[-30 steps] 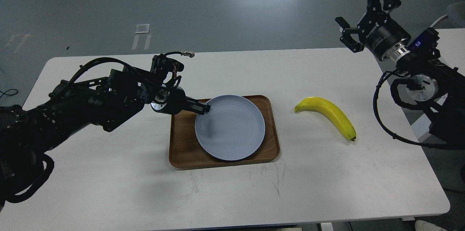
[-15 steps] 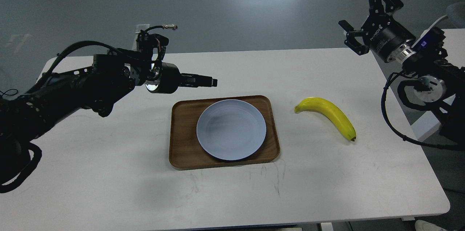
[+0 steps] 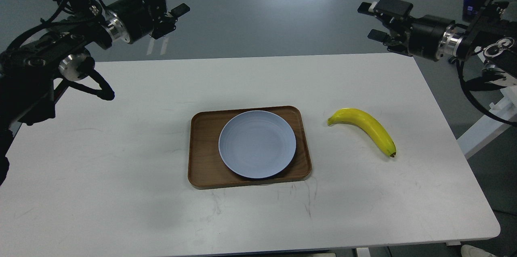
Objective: Place banana on plate with both arms
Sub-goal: 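Reach the right gripper down and grasp the yellow banana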
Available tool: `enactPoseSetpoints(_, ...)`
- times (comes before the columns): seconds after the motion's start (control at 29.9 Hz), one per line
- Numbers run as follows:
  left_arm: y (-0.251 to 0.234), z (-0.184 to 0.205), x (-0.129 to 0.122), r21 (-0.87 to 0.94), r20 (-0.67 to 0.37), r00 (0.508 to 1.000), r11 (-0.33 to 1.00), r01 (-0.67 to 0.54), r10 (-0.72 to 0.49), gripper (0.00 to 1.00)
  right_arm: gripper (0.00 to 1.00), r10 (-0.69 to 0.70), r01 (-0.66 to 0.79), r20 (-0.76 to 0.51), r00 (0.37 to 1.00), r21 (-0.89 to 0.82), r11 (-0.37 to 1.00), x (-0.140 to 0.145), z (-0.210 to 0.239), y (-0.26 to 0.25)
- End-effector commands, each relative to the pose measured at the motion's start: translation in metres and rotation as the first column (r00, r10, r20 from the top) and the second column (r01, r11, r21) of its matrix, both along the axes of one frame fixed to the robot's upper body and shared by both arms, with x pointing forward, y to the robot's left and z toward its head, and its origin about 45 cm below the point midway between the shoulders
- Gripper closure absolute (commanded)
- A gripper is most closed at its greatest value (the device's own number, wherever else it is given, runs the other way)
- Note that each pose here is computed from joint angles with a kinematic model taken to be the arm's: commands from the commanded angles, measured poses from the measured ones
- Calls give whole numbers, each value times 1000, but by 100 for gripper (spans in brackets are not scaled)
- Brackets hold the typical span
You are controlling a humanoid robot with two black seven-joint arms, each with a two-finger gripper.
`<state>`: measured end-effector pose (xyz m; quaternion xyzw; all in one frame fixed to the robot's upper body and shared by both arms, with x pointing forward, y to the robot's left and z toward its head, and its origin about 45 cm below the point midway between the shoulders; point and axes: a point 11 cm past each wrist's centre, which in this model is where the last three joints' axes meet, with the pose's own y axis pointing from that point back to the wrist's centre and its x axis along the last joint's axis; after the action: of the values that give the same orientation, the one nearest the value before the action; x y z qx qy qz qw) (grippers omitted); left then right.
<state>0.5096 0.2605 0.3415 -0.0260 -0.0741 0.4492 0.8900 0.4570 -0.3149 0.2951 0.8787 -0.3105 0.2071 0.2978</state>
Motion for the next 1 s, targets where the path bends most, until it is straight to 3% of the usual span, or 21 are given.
enactPoseSetpoints(0.0, 10, 14, 2, -57, 27, 999, 998, -28, 30, 1, 0, 89, -93, -32, 995, -178, 980, -6, -20, 8)
enactPoseSetpoints(0.13, 9, 18, 2, -78, 34, 999, 997, -28, 31, 1, 0, 182, -220, -133, 974, -397, 891, -22, -62, 6)
enactPoseSetpoints(0.43, 10, 11, 0, -80, 22, 999, 996, -25, 27, 1, 0, 188, -301, -249, 950, -577, 759, -37, -99, -26)
enactPoseSetpoints(0.97, 10, 11, 0, -77, 21, 999, 997, -24, 26, 1, 0, 212, -360, -301, 930, -619, 699, -33, -128, -14)
